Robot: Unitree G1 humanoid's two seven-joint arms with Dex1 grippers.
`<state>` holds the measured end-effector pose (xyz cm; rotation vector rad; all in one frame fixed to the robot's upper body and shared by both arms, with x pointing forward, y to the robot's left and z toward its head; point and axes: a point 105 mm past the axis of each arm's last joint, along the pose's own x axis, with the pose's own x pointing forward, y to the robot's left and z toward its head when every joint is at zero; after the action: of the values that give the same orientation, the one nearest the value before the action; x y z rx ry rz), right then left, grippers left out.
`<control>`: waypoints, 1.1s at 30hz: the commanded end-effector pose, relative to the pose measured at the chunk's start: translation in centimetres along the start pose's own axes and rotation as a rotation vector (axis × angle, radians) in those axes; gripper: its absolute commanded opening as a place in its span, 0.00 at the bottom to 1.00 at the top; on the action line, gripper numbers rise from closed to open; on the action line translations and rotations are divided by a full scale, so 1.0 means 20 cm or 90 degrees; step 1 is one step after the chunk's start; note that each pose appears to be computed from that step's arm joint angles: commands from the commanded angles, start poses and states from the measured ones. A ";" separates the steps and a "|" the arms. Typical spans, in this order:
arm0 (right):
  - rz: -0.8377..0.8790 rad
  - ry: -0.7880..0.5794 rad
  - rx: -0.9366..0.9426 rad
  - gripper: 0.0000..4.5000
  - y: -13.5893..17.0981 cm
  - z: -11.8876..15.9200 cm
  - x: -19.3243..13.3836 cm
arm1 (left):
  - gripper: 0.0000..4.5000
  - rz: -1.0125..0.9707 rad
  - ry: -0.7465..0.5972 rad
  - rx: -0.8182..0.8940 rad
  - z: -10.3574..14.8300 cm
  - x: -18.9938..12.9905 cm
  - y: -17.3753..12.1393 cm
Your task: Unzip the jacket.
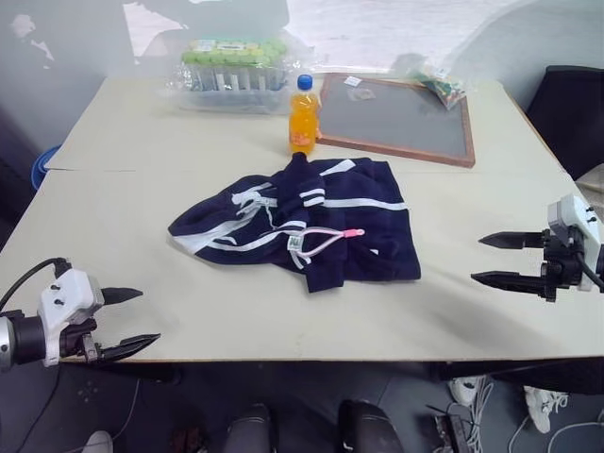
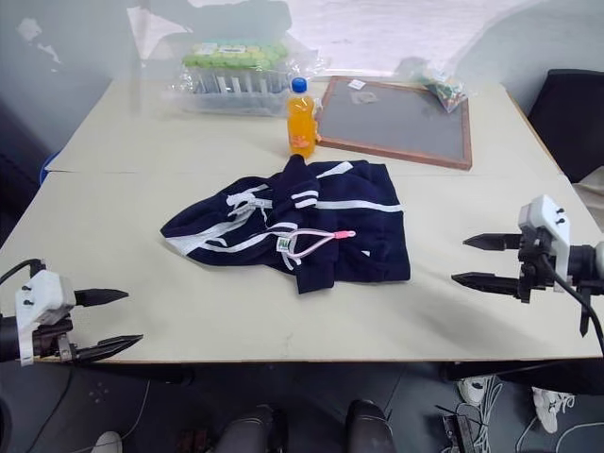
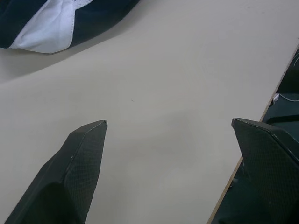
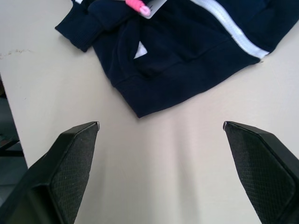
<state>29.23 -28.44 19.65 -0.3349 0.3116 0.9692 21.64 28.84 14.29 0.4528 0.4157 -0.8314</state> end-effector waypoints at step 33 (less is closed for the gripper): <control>-0.050 -0.070 -0.134 0.99 0.02 0.25 0.14 | 1.00 -0.027 -0.114 -0.013 0.22 0.10 -0.03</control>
<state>30.95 -26.53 20.86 -0.4326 0.2090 0.8954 22.78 26.95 15.39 0.3486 0.3408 -0.8457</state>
